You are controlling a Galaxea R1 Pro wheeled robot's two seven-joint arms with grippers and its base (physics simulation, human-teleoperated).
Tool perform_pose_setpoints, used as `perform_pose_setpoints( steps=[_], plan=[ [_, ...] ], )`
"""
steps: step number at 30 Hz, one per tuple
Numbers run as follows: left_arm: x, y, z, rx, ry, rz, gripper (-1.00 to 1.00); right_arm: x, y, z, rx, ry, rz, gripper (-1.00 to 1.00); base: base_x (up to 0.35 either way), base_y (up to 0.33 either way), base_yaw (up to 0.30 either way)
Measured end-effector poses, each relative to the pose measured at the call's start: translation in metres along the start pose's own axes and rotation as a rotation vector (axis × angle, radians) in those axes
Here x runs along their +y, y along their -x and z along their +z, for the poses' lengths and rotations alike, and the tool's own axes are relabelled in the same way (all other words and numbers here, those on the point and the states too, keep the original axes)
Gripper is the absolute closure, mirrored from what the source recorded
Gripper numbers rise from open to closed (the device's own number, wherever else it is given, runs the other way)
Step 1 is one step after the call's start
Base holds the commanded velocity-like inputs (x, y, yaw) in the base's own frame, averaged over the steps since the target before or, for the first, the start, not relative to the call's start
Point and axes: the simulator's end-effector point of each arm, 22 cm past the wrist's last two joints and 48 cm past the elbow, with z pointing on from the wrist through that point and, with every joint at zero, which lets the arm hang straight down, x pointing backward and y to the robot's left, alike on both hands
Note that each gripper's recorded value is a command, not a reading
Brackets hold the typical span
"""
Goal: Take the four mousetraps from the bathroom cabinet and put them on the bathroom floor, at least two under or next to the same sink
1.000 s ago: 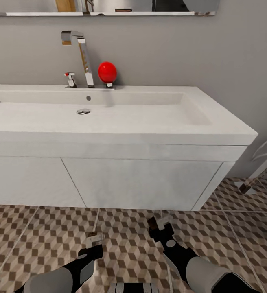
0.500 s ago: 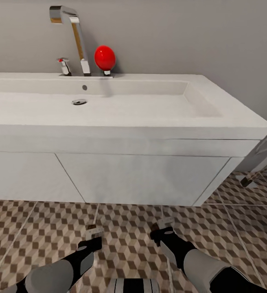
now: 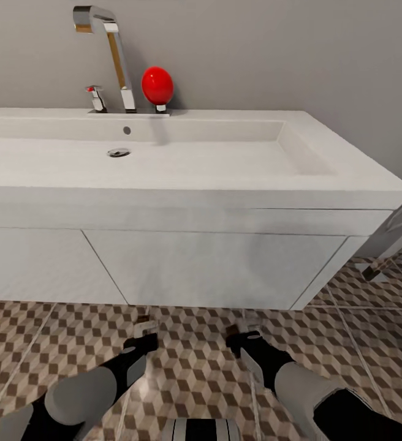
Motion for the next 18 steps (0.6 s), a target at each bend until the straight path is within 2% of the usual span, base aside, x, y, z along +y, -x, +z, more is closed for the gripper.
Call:
perform_pose_setpoints(
  steps=[2,5,10,18],
  plan=[
    [-0.008,0.014,0.001,-0.016,-0.009,0.000,1.00,-0.008,0.011,-0.001,0.032,-0.007,0.063,1.00,0.000,0.000,0.000],
    [-0.014,0.044,0.003,-0.040,-0.013,0.001,1.00,-0.014,0.019,-0.001,0.044,-0.014,0.093,1.00,0.000,0.000,0.000],
    [-0.020,0.063,0.004,0.061,-0.016,0.023,1.00,-0.027,0.023,-0.002,0.047,-0.072,0.103,1.00,0.000,0.000,0.000],
    [-0.022,0.064,0.004,0.082,-0.017,0.029,1.00,-0.030,0.026,-0.003,0.040,-0.090,0.098,1.00,0.000,0.000,0.000]
  ],
)
